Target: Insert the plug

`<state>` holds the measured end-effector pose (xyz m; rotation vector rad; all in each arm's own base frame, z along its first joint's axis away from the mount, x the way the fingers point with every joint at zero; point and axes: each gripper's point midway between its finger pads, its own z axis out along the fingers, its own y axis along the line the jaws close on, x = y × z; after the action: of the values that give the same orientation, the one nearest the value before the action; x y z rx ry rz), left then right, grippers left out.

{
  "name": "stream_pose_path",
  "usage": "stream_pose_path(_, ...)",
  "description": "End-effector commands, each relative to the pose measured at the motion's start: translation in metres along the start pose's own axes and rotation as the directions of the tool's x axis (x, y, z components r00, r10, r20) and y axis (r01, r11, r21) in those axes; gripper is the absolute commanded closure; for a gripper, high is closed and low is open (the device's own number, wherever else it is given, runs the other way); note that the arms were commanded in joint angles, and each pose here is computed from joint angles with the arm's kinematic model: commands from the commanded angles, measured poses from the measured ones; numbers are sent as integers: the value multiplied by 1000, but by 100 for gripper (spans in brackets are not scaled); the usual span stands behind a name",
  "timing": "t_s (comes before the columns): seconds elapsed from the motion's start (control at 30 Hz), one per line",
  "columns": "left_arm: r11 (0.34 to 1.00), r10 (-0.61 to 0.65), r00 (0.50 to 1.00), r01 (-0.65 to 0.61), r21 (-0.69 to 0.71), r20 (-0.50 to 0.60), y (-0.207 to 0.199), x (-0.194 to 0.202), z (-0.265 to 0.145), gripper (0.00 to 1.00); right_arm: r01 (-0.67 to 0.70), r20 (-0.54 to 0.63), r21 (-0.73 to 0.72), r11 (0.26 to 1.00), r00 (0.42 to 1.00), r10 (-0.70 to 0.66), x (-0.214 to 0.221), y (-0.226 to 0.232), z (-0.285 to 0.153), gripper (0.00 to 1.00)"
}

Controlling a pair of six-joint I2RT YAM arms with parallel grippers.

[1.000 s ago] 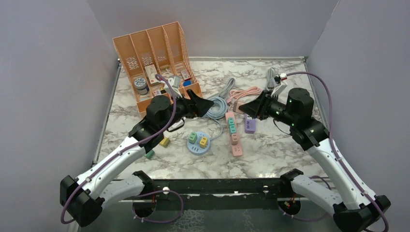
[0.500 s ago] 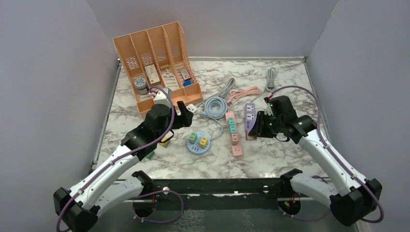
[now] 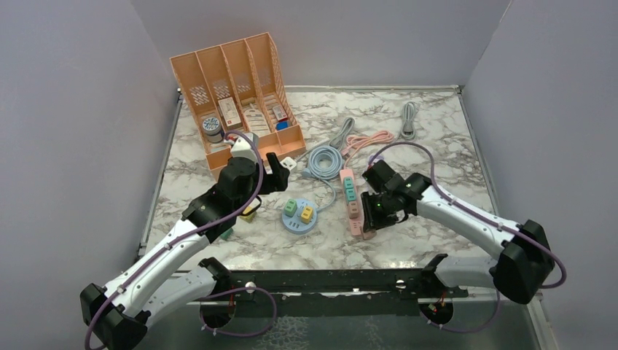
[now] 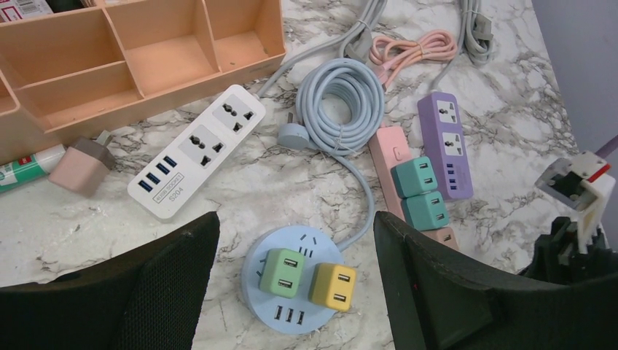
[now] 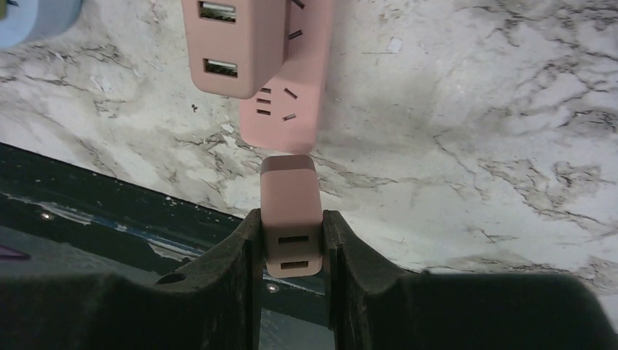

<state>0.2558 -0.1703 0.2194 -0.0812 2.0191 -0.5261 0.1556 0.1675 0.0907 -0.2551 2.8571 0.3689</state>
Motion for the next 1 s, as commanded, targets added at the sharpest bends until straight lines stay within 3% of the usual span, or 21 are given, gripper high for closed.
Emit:
stream_pose_path(0.0, 1000, 12, 999, -11, -28, 51, 6, -14, -8, 21, 29, 61, 64, 998, 998, -33, -20, 13, 11, 99)
stream_pose_path(0.4, 999, 15, 998, -12, -47, 63, 9, -16, -9, 21, 38, 180, 39, 999, 983, -44, -47, 30, 0, 99)
stream_pose_path(0.97, 998, 28, 998, -24, -56, 58, 11, -14, -6, 21, 29, 126, 101, 995, 991, -41, -46, 24, 19, 99)
